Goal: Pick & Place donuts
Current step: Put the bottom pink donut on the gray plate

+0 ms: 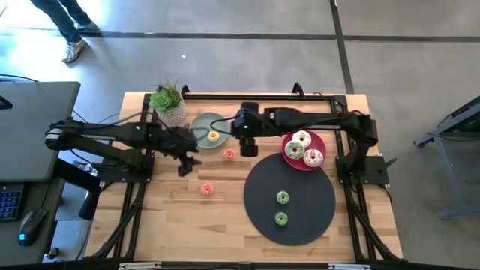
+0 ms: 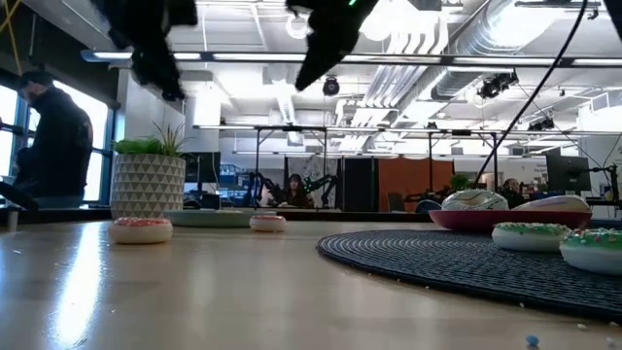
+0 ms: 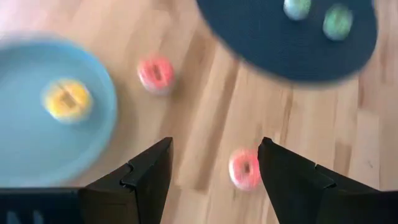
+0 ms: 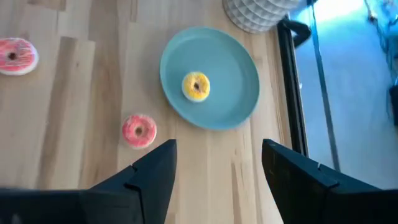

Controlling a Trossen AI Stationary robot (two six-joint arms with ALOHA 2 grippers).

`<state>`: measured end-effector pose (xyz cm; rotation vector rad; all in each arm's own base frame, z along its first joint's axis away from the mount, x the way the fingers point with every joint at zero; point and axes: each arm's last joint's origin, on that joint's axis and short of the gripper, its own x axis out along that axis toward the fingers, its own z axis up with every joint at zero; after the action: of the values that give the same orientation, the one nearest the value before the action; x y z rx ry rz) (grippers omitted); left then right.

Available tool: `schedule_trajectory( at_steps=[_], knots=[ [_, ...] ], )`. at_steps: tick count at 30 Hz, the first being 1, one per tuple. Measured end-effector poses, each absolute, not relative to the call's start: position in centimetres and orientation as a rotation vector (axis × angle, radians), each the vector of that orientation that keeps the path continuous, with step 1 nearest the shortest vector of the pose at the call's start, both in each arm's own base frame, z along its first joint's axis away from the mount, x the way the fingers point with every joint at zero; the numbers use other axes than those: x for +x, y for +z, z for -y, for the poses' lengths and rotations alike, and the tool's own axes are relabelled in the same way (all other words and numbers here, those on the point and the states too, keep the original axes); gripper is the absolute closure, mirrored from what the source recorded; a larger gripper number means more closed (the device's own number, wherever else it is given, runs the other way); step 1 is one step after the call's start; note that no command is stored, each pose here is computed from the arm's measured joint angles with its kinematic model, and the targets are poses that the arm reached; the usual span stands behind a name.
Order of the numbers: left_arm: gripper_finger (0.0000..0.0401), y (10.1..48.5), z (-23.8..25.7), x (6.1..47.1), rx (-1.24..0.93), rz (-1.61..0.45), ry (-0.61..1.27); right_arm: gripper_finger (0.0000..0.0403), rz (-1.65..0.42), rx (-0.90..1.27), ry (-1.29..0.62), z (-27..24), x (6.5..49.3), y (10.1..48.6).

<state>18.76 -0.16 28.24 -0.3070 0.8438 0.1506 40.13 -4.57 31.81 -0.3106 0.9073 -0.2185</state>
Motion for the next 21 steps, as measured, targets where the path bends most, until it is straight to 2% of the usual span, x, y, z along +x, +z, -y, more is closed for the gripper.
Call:
schedule_trajectory(
  at_steps=[2,8,14,21],
  knots=[
    [0.0174,26.0,0.7,18.8,-0.328,-0.889,0.097,0.0177,-0.916,-0.297,-0.244,4.3,39.0,32.8],
    [0.0174,21.7,4.0,20.5,-0.293,-0.773,-0.173,0.018,-0.927,-0.257,-0.263,4.2,37.6,34.0],
    [0.0174,18.4,5.7,21.1,-0.154,-0.831,-0.099,0.018,-0.93,-0.254,-0.262,4.2,37.7,33.8],
    [0.0174,15.1,6.3,22.3,-0.137,-0.955,-0.019,0.0181,-0.931,-0.253,-0.263,4.2,37.8,33.7]
  ],
)
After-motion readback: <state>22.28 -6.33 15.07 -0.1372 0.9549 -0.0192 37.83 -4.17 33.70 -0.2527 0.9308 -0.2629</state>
